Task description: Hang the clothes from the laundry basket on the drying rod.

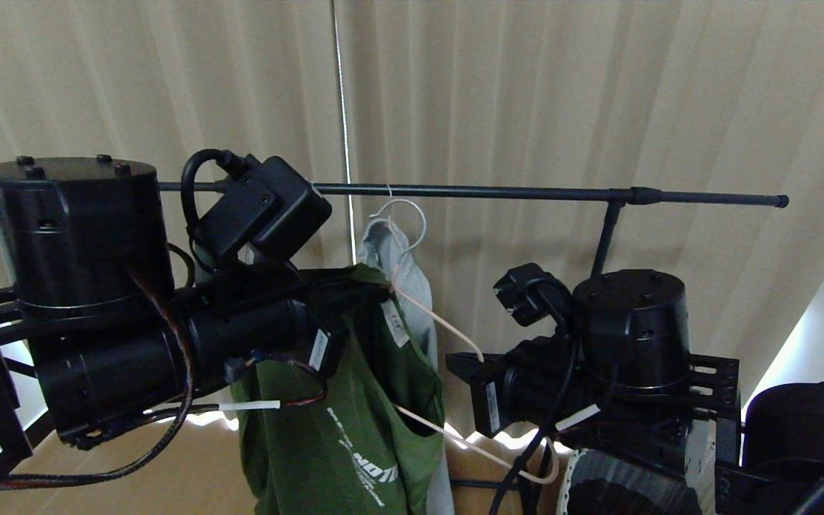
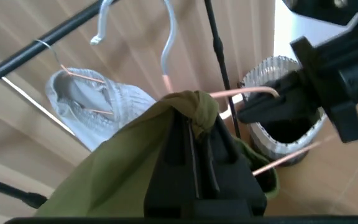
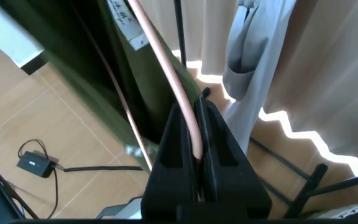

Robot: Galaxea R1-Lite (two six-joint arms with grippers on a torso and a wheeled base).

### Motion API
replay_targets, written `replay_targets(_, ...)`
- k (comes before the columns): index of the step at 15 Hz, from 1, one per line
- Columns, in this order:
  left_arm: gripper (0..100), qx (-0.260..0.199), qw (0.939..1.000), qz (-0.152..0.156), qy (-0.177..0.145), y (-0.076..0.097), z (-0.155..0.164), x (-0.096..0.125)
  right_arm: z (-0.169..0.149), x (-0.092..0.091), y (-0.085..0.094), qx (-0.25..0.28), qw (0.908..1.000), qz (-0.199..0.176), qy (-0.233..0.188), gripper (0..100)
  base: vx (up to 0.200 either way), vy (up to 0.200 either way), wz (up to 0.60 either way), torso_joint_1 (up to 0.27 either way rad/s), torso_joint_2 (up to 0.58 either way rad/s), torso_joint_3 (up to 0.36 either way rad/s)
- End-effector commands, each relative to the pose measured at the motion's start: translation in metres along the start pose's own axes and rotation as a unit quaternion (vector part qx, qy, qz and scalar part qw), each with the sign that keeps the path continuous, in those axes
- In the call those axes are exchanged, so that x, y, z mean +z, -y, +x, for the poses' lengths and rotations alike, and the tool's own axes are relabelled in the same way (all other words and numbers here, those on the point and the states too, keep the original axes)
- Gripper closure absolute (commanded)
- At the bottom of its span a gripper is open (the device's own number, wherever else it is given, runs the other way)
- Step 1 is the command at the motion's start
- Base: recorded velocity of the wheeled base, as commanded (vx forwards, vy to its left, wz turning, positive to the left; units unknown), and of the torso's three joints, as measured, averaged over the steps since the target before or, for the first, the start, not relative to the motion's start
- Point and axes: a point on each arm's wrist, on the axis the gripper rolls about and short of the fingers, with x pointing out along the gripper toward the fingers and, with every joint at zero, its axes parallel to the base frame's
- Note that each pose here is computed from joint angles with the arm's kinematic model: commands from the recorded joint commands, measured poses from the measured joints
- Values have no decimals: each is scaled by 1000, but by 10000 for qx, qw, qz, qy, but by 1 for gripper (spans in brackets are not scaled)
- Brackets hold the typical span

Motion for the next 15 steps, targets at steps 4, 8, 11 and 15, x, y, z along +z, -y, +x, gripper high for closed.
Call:
replay_targets(4, 100, -141, 9998, 9, -150, 8, -2, -9, 0, 4, -1, 8, 10000, 8, 75, 100, 0, 0, 0, 0, 0, 0)
replay_targets(8, 100, -100, 9998, 6, -172, 8, -5, -11, -8, 12, -1, 27, 9997, 12, 250, 100, 0, 0, 0, 0, 0, 0)
replay_targets(11, 100, -122, 9997, 4, -213, 9, -8, -14, -15, 17, 1, 6, 9993, -136, 356, 100, 0, 0, 0, 0, 0, 0)
replay_targets(15, 0, -120, 9998, 5, -181, 9, -15, -14, -19, 22, 6, -65, 9989, -122, 456, 100, 0, 0, 0, 0, 0, 0)
